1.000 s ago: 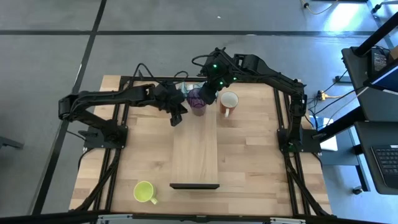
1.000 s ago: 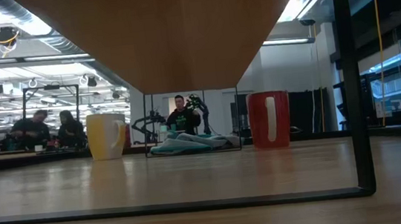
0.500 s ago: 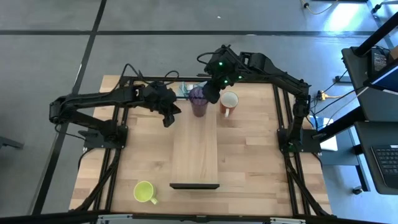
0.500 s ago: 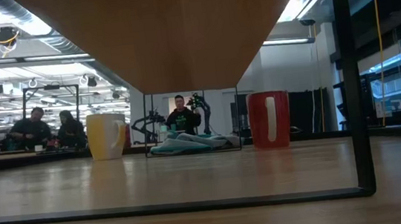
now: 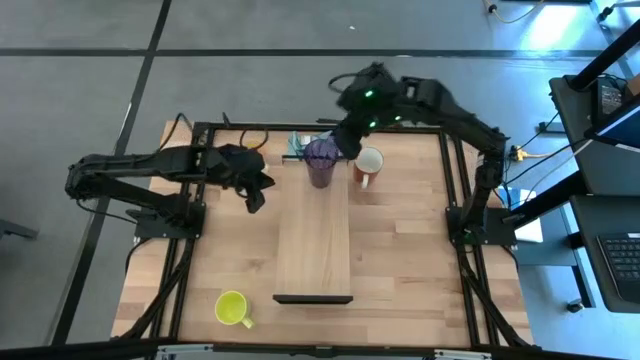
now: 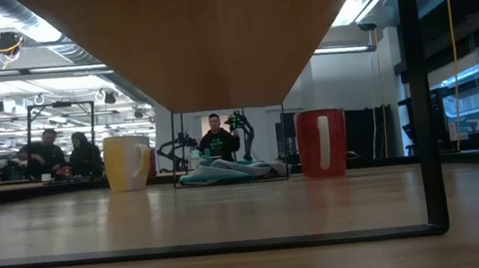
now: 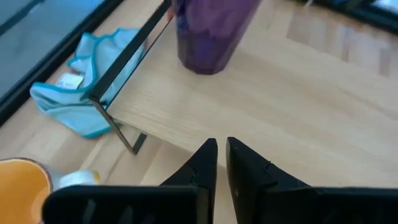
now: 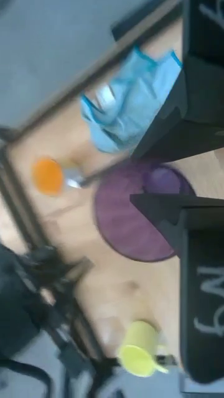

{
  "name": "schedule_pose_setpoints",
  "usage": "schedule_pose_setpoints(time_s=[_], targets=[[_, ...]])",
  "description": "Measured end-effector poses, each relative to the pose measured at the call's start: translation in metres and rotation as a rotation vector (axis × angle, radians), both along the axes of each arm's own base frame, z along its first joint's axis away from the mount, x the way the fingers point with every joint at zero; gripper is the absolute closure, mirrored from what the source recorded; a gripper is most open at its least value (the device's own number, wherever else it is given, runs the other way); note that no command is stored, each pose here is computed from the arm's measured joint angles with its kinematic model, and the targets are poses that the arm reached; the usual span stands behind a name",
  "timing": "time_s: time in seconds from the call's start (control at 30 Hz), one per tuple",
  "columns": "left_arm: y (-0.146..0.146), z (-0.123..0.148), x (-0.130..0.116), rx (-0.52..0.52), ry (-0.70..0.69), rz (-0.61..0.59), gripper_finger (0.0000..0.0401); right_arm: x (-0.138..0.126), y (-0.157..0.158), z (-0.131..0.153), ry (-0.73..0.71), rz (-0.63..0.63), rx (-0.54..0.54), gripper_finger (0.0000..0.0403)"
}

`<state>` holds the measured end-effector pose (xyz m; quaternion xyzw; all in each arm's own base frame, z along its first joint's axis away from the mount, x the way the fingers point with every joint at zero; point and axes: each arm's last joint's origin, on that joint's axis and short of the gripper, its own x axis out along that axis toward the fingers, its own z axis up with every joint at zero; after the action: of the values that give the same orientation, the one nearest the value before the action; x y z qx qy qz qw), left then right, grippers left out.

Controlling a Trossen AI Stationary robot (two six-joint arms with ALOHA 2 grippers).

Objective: Stack small to large cups/mugs on shelf
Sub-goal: Put the brown cup on the shelf

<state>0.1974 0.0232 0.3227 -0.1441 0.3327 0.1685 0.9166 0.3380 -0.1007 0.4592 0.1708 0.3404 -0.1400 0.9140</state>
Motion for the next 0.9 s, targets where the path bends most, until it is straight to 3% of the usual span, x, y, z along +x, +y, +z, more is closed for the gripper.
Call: schedule_pose_setpoints(time_s=[0.2, 0.37, 0.43, 0.6, 0.7, 0.9], targets=[[-0.017, 0.014, -0.016, -0.003, -0.090, -0.039, 0.0371, -0.038, -0.004, 0.031, -0.064, -0.121, -0.086, 0.0314], [-0.027, 0.018, -0.023, -0.023, -0.156, -0.060, 0.0371, -0.078, -0.013, 0.024, 0.175, -0.308, -0.078, 0.0314], [-0.030, 0.016, -0.025, -0.032, -0.179, -0.071, 0.0371, -0.087, -0.021, 0.018, 0.258, -0.364, -0.049, 0.0314], [-0.037, 0.003, -0.026, -0.069, -0.232, -0.085, 0.0371, -0.094, -0.038, 0.009, 0.233, -0.355, 0.067, 0.0314], [-0.040, -0.006, -0.027, -0.084, -0.253, -0.074, 0.0371, -0.099, -0.058, -0.016, 0.354, -0.431, 0.107, 0.0314], [-0.045, -0.021, -0.034, -0.097, -0.299, -0.062, 0.0371, -0.111, -0.086, -0.069, 0.492, -0.486, 0.328, 0.0314]])
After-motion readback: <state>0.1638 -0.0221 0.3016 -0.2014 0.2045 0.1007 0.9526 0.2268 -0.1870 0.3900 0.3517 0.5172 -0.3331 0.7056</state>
